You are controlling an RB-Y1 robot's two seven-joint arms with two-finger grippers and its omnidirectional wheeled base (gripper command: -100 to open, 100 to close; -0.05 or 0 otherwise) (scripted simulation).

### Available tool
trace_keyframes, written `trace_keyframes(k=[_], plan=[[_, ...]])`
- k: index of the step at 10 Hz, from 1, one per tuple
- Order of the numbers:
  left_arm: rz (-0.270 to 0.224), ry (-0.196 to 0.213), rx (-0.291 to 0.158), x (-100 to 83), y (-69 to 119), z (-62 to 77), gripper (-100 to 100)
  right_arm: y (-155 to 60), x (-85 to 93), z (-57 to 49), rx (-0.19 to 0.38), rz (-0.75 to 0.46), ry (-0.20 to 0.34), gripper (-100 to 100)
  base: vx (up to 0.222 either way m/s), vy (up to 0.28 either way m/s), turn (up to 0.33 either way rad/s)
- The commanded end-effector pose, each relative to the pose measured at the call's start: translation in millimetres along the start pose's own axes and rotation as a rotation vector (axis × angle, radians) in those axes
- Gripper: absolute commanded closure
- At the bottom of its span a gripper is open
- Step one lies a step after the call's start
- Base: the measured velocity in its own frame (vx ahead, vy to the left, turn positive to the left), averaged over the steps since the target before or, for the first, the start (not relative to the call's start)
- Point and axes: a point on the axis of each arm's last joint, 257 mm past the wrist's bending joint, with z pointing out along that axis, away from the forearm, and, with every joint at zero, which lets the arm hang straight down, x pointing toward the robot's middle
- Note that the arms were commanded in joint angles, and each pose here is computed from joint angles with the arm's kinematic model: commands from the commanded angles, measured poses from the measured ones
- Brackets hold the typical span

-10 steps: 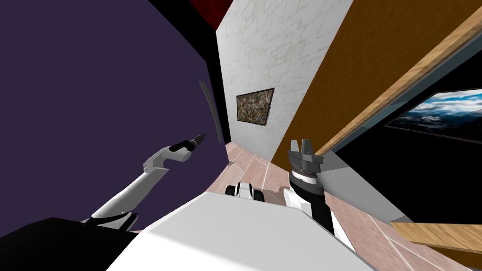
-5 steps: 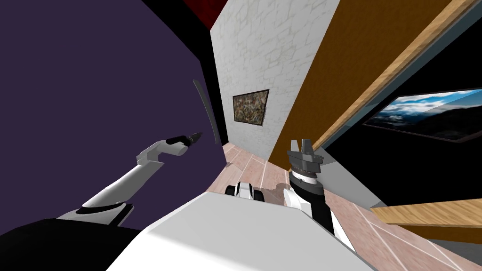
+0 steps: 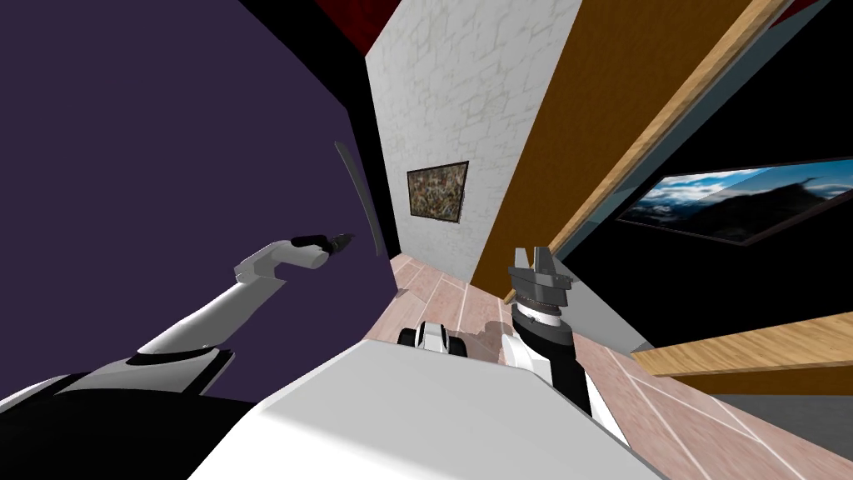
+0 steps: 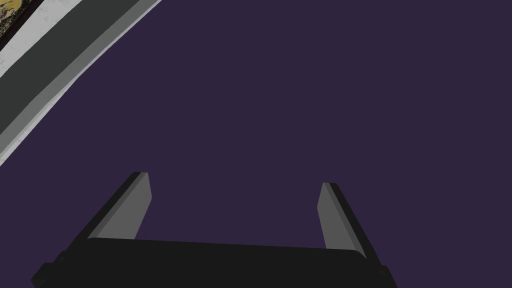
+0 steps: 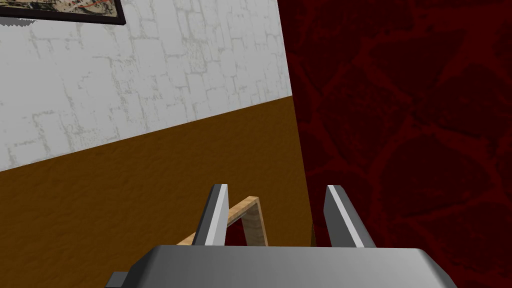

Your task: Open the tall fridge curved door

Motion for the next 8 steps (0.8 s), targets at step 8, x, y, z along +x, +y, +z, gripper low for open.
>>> trace_keyframes(k=[8], plan=[[0.008,-0.013,0.040,-18.1,-33.4,-13.2,-100,0.0,0.0,0.0,0.000,0.000,0.000,0,0.005,0.008,-0.012]])
